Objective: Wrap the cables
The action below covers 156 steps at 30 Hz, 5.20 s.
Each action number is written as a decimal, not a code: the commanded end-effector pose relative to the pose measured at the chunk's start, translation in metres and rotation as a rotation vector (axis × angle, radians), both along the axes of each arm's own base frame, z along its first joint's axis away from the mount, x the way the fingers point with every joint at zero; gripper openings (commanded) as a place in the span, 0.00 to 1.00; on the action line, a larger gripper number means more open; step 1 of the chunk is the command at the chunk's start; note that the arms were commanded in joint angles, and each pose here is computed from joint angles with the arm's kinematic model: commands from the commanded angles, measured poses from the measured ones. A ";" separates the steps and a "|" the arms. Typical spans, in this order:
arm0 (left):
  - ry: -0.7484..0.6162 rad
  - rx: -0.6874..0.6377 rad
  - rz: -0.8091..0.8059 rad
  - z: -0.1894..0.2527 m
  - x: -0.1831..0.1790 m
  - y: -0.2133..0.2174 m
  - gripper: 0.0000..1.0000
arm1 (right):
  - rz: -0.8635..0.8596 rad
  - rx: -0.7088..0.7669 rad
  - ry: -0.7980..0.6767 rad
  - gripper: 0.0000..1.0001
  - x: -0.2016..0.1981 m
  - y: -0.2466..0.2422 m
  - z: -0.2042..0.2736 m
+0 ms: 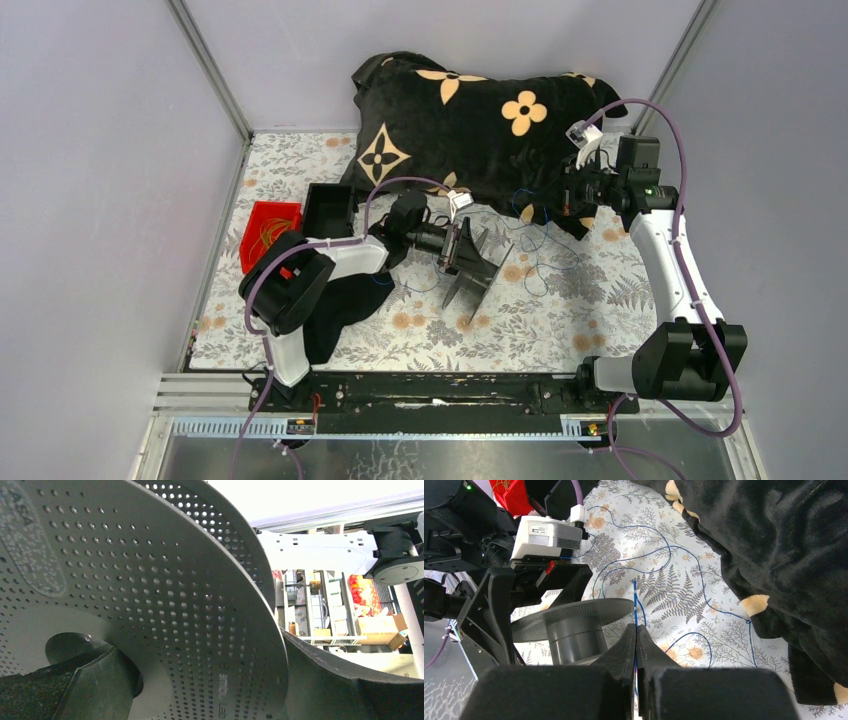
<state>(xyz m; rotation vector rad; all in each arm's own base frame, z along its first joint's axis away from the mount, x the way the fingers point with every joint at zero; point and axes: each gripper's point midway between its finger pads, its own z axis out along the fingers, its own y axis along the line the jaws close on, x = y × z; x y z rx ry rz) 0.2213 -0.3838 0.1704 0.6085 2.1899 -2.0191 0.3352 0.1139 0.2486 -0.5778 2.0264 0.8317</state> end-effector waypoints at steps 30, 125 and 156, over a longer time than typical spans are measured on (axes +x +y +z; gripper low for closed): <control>-0.335 0.192 0.023 -0.005 0.021 0.025 0.87 | 0.115 0.018 -0.038 0.00 -0.012 0.027 0.009; -0.819 0.325 0.200 0.035 0.064 0.021 0.62 | 0.423 0.174 0.026 0.00 -0.065 0.086 -0.032; -0.897 0.514 0.320 0.016 0.076 0.004 0.28 | 0.421 0.158 0.031 0.00 -0.064 0.085 -0.038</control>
